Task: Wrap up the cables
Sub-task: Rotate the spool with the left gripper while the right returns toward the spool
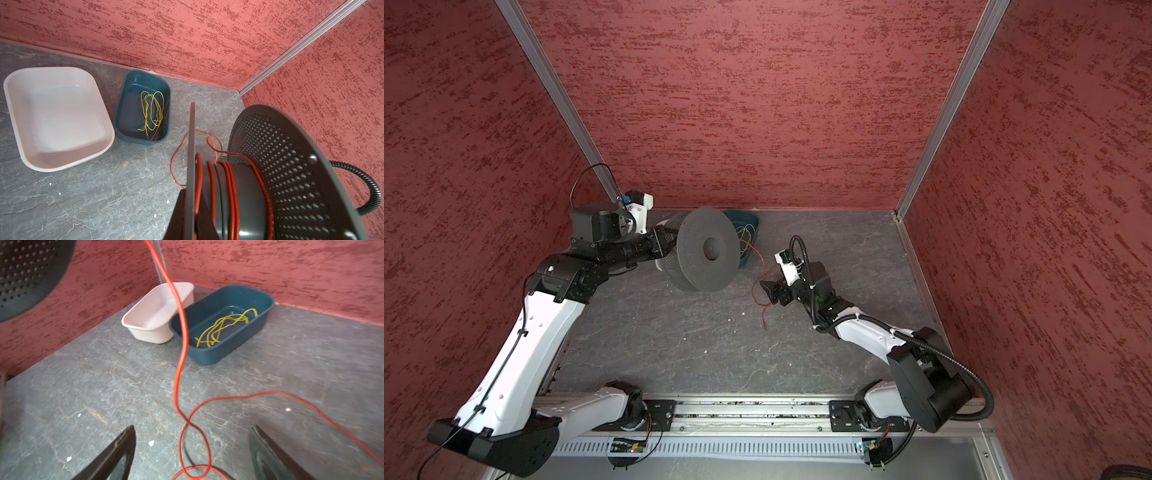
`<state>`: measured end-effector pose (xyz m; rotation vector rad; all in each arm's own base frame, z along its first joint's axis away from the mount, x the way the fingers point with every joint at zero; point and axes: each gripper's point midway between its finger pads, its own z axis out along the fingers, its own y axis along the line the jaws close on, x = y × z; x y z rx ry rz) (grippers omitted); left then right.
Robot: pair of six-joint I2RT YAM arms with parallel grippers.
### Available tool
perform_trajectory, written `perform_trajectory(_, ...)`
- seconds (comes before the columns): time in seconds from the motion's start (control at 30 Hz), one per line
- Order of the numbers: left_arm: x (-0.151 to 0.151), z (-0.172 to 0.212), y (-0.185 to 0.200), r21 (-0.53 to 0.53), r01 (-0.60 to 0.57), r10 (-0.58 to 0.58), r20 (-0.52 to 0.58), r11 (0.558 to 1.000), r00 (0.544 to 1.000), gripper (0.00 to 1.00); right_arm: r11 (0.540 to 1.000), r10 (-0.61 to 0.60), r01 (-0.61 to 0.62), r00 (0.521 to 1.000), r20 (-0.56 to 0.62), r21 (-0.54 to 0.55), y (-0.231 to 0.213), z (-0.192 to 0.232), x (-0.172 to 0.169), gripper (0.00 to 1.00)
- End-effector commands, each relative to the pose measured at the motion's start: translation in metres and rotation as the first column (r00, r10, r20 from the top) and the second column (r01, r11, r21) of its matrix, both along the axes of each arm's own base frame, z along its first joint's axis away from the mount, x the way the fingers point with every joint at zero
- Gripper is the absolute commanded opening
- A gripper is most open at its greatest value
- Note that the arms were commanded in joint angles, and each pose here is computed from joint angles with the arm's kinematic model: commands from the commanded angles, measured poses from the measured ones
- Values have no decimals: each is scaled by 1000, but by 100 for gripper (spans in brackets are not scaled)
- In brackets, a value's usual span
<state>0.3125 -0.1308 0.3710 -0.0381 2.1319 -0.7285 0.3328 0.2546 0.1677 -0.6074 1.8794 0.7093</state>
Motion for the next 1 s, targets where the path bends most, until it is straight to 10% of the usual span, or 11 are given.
perform_trajectory(0.0,-6,33,0,-52,11,-7,94,999,996,0,993,104,-105,994,19,57,14,1,-9,83)
perform_trajectory(0.97,-43,128,-25,-149,166,-123,264,975,957,0,988,-68,59,996,61,140,8,-10,29,73)
